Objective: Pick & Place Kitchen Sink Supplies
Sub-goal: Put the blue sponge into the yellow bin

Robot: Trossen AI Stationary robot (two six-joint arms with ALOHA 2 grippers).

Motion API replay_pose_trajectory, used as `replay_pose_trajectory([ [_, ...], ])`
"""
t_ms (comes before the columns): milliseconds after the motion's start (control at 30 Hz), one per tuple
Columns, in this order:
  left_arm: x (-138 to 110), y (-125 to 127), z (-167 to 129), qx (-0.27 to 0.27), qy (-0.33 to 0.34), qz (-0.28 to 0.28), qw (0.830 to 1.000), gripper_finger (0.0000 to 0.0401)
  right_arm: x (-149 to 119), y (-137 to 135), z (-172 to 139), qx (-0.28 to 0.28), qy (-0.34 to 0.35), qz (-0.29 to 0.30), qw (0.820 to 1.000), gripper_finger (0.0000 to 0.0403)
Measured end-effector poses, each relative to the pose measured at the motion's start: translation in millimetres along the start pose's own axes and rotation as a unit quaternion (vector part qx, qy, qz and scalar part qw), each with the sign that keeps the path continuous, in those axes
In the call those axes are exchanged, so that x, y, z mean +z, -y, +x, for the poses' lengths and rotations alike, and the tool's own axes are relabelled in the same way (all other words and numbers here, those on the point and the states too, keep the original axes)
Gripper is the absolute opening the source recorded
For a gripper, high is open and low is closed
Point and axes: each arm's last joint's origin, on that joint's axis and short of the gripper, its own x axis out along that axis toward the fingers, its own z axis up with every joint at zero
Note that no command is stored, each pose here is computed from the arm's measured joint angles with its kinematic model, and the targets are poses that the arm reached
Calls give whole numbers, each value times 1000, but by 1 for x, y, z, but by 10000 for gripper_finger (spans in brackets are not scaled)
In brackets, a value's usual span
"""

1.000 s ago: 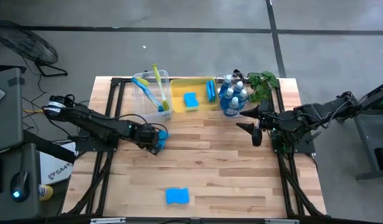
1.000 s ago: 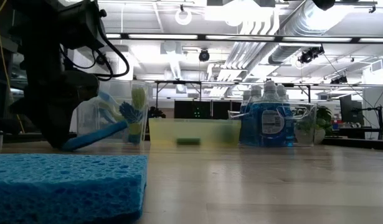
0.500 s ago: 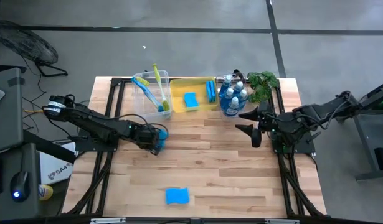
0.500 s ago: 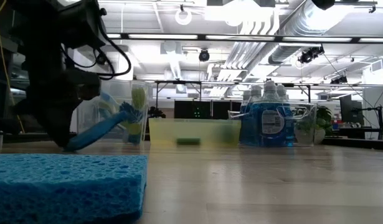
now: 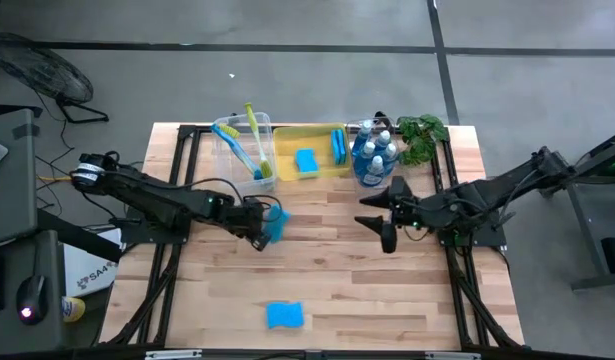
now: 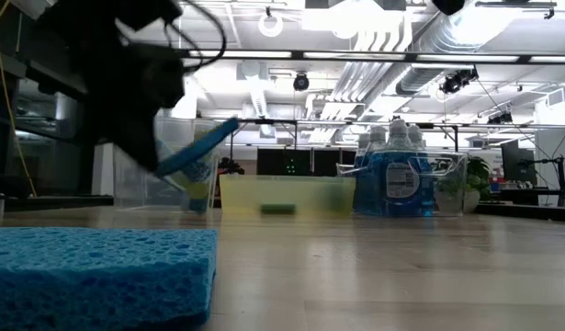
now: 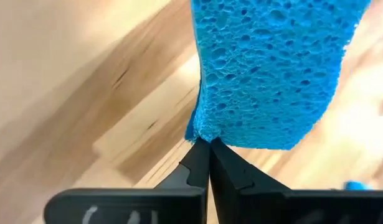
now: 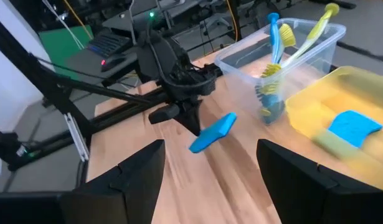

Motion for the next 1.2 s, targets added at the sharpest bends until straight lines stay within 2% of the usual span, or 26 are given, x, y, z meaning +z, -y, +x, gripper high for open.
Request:
replay_pose_trajectory([
  [333, 34, 43, -35, -29, 129, 67, 989, 0, -6, -9, 33, -1, 22, 53, 998, 248],
  [533, 50, 56, -53, 0, 222, 96, 970, 0, 0, -4, 50, -13, 51, 79, 995, 248],
  [667, 56, 61, -58, 13, 287, 92, 953, 0, 7, -1, 61, -16, 87, 61, 994, 248],
  [867, 63, 66, -62, 32, 357, 89, 929, 0, 11, 3, 78, -55, 136, -14, 989, 248],
  [1033, 67, 69, -65, 43, 390, 94, 915, 0, 16, 6, 87, -68, 161, -52, 983, 248],
  [1200, 69, 70, -67, 48, 408, 98, 906, 0, 20, 11, 95, -76, 185, -58, 978, 248],
])
